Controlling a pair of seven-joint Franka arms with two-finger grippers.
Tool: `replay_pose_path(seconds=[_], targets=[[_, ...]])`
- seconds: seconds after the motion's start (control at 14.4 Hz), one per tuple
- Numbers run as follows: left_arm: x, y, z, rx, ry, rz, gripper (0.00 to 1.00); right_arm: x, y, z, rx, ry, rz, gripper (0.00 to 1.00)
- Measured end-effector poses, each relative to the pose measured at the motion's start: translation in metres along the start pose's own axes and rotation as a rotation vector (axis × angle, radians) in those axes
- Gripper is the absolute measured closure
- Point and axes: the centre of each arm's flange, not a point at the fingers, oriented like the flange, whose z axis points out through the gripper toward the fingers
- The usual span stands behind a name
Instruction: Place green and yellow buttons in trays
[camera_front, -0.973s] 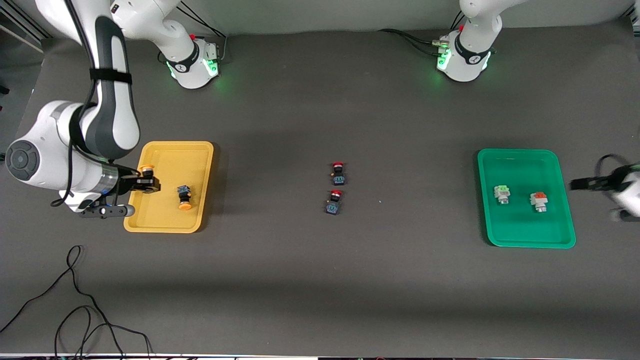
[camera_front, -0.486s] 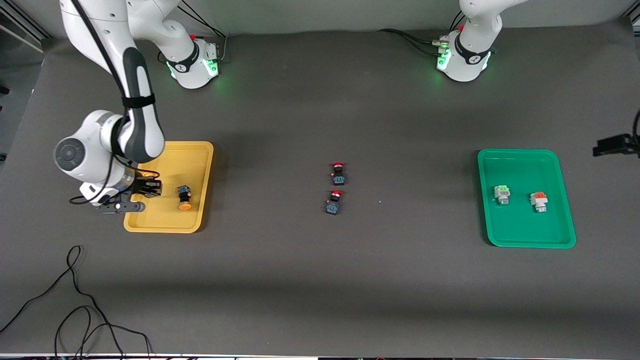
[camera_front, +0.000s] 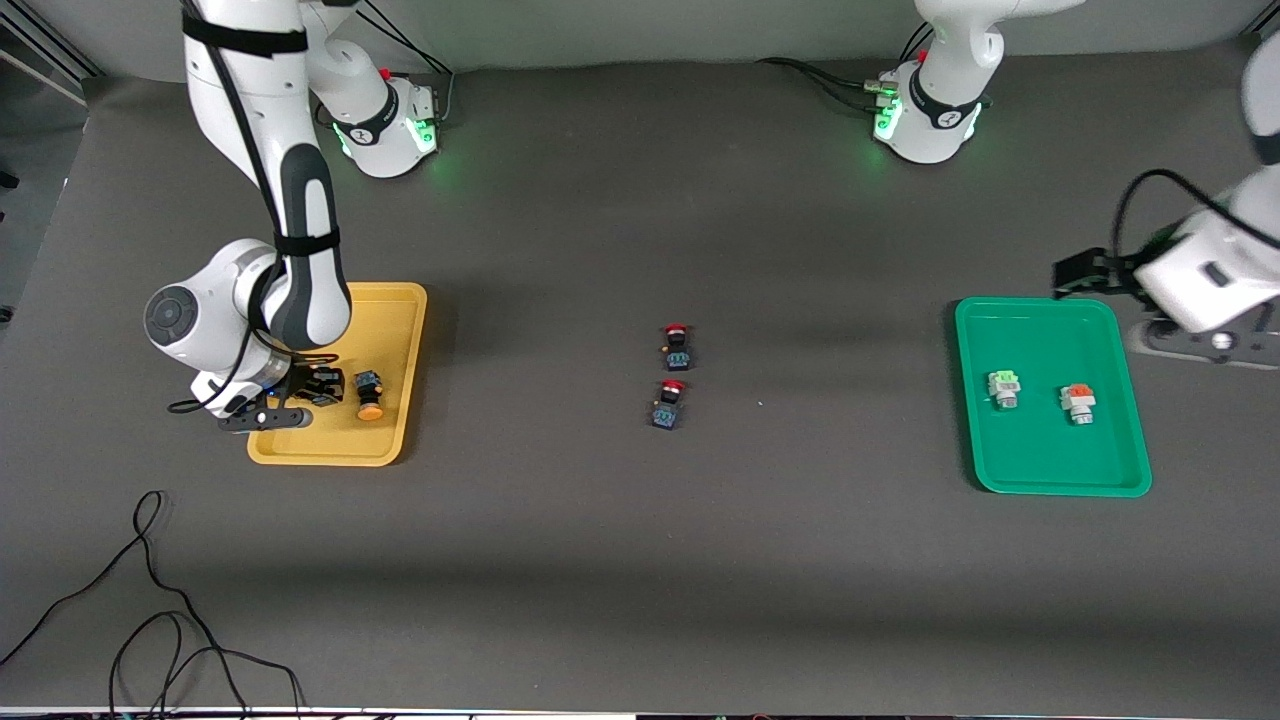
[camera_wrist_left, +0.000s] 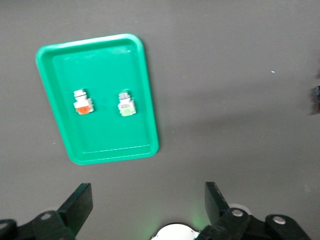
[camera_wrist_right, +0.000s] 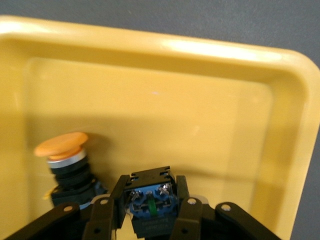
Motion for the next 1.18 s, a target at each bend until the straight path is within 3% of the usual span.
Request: replay_pose_path(seconds=[0.28,0.35,0.56,0.69,0.76,1.04,1.18], targets=[[-0.013,-0.005,-0.010,-0.027,0.028,-0.020,0.00,0.003,0.000,0.002,-0.018,0.008,-0.005,0.58],[-0.016,-0.009,-0.011,-0.031,0.032,-0.028,0.00,0.004,0.000,0.001,-0.018,0.010,-0.007,0.54],[-0.018,-0.011,-0.013,-0.034,0.035,-0.032,0.00,0.011,-0.007,-0.011,0.002,0.033,-0.014,0.26],[-0.018,-0.011,-0.013,-0.034,0.036,-0.033,0.00,0.013,-0.003,-0.035,0.064,0.029,0.002,0.05],[-0.018,-0.011,-0.013,-0.035,0.037,-0.033,0.00,0.013,0.002,-0.055,0.092,0.028,0.002,0.00],[-0.018,-0.011,-0.014,-0.035,0.038,-0.033,0.00,0.013,0.006,-0.157,0.178,-0.024,-0.011,0.00],[-0.018,-0.011,-0.014,-0.035,0.038,-0.033,0.00,0.011,0.002,-0.204,0.187,-0.034,-0.003,0.00]])
